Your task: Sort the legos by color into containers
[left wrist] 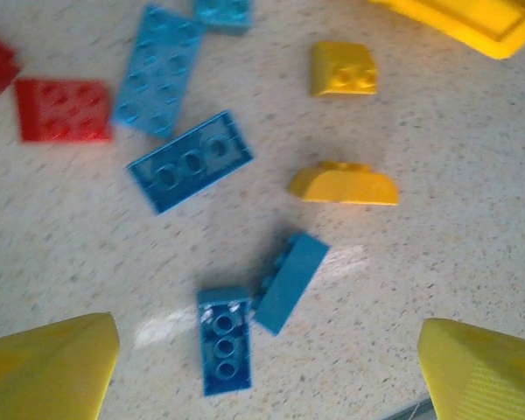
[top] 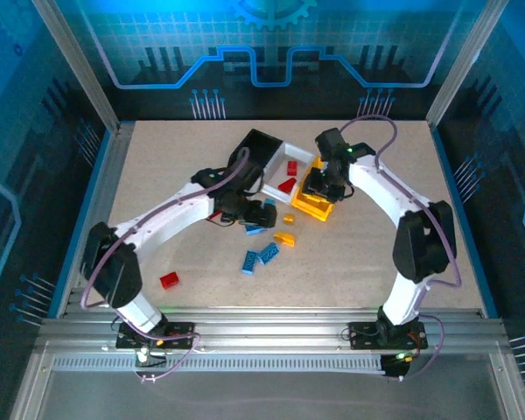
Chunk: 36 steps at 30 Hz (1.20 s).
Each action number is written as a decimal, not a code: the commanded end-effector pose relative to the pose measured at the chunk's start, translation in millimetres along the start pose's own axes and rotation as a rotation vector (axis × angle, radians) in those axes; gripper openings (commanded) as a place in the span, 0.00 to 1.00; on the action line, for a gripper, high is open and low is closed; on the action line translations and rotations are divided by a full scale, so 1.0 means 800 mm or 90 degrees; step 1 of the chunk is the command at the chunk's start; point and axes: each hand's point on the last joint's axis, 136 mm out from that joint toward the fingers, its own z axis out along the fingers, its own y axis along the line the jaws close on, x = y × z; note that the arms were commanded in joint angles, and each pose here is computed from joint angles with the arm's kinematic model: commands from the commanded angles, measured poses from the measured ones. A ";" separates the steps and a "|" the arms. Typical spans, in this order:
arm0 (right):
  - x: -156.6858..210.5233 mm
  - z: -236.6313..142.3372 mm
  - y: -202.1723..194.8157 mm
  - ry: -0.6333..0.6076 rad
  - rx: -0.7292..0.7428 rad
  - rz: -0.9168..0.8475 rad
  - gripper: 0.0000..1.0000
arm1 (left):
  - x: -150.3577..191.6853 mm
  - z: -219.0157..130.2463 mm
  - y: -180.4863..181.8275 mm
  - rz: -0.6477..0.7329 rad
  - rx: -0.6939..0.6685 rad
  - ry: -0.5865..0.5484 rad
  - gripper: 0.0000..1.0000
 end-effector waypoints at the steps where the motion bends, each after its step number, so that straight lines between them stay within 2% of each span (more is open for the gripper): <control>1: -0.018 0.016 -0.008 0.027 0.007 -0.003 0.45 | 0.011 0.021 -0.011 0.107 -0.029 0.056 0.93; 7: -0.050 0.024 -0.026 0.019 0.022 0.009 0.47 | 0.001 0.058 -0.047 0.151 -0.020 0.088 0.97; 11: -0.058 0.014 -0.024 0.013 0.012 -0.006 0.61 | -0.001 0.079 -0.061 0.160 -0.019 0.105 0.99; 15: -0.050 -0.017 -0.018 -0.006 -0.012 -0.019 0.65 | 0.003 0.098 -0.059 0.146 -0.029 0.132 0.99; 19: -0.025 -0.055 -0.022 -0.031 -0.034 -0.014 0.67 | 0.007 0.111 -0.055 0.140 -0.039 0.142 0.99; 24: 0.030 -0.082 -0.049 -0.035 -0.054 0.000 0.67 | 0.012 0.126 -0.048 0.134 -0.052 0.151 0.98; 30: 0.087 -0.084 -0.080 -0.018 -0.056 0.007 0.67 | 0.012 0.146 -0.048 0.129 -0.054 0.165 0.95; 36: 0.111 -0.075 -0.101 -0.007 -0.043 0.021 0.68 | 0.017 0.159 -0.048 0.133 -0.054 0.181 0.95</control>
